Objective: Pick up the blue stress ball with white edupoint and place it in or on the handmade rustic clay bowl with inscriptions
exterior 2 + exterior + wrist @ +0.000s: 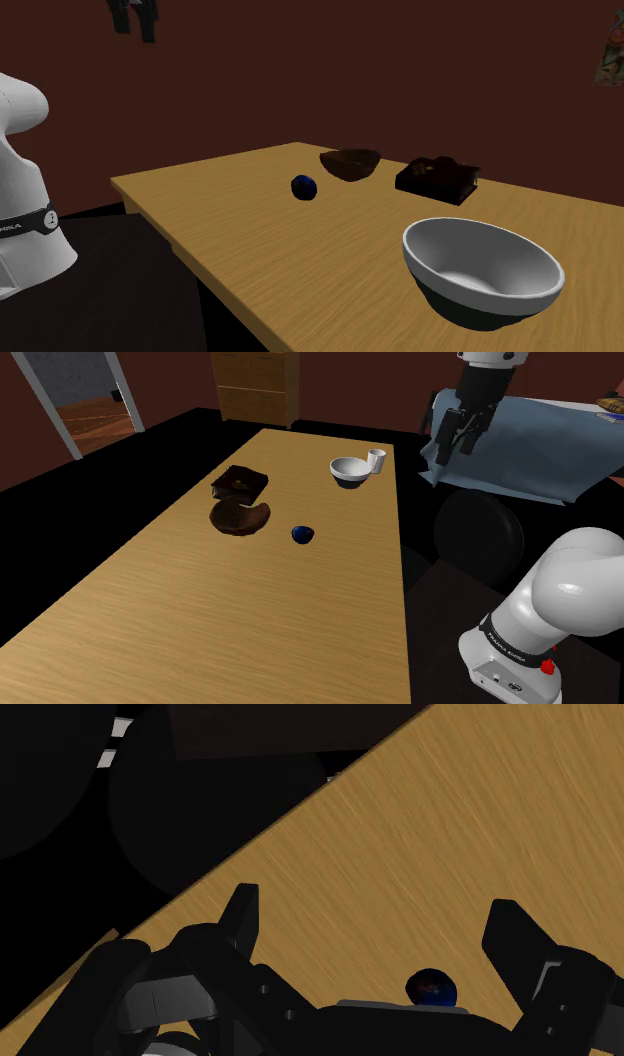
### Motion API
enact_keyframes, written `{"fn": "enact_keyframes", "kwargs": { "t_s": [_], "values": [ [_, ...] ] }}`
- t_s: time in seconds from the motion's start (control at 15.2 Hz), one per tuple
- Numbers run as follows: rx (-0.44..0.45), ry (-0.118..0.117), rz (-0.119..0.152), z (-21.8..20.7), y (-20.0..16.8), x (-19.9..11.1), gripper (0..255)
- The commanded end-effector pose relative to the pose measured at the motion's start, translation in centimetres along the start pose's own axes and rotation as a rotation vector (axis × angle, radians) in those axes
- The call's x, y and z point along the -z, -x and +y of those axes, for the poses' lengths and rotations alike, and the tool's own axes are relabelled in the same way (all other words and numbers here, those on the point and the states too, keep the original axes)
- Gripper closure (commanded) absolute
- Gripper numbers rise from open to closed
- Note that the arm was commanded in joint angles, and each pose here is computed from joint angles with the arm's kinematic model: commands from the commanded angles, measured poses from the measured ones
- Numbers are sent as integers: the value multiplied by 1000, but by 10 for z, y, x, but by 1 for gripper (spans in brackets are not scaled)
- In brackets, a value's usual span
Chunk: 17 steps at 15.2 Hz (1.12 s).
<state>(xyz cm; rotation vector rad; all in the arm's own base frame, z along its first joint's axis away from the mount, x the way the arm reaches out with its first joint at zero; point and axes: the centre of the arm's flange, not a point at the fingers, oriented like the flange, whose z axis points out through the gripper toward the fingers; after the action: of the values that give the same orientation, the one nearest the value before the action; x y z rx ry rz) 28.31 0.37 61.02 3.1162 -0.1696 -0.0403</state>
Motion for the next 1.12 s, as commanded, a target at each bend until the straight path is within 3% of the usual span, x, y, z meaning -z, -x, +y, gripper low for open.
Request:
{"fn": "enact_keyframes", "kwargs": {
  "t_s": [0.0, 1.06],
  "values": [
    [0, 0, 0, 0, 0, 0, 0],
    [-311, -147, -4, -64, -122, -148, 0]
  ]
}}
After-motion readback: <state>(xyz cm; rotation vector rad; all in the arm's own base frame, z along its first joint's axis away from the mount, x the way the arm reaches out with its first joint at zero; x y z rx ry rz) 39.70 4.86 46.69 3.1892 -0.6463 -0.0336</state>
